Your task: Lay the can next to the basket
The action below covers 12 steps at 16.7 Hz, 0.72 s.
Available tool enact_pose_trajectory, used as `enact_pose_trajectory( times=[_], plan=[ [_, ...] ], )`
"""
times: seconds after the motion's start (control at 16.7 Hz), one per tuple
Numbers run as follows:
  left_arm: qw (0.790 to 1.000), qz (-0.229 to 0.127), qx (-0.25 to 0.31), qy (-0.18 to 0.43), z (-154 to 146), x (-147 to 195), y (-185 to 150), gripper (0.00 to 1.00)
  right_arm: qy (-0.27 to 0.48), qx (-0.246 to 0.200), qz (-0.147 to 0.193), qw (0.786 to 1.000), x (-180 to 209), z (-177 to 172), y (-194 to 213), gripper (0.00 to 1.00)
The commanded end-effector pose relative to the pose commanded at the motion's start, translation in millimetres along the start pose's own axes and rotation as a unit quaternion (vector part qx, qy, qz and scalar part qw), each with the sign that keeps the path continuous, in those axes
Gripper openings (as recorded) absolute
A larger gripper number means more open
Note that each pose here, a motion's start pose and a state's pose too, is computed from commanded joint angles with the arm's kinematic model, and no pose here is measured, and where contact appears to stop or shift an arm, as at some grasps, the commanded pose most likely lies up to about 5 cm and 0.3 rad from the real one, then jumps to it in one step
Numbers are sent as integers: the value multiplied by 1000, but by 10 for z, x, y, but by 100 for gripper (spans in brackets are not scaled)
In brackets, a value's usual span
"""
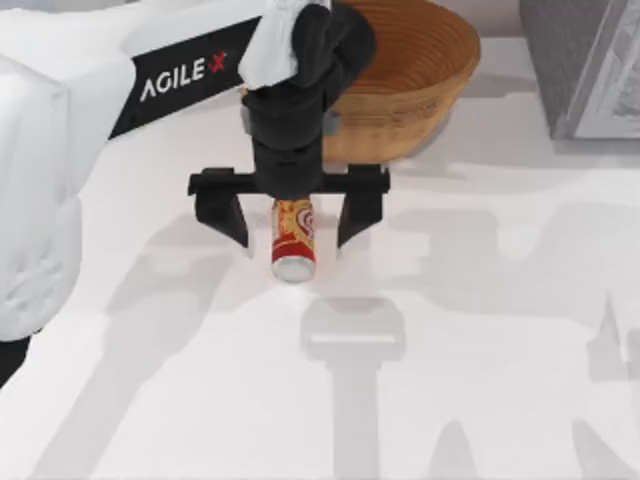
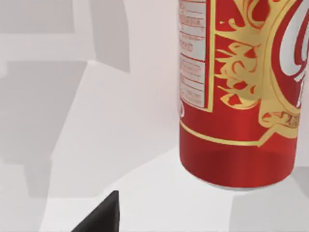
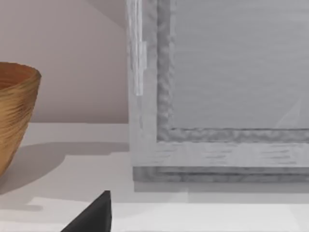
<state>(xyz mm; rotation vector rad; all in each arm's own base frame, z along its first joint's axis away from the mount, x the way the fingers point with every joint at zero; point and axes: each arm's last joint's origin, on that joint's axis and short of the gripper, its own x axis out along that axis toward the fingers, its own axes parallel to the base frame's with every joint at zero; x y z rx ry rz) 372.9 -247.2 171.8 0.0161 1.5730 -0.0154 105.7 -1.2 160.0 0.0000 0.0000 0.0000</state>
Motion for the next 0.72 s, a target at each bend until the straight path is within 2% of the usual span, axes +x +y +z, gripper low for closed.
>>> enact_pose_trajectory(
  times=[0.24,0.72],
  plan=[
    [1000,0,-1,0,4,-9,4,100,0,0,0,1000,0,0,0,100],
    [1000,0,-1,0,3,-400,6,100,0,0,0,1000,0,0,0,100]
  ],
)
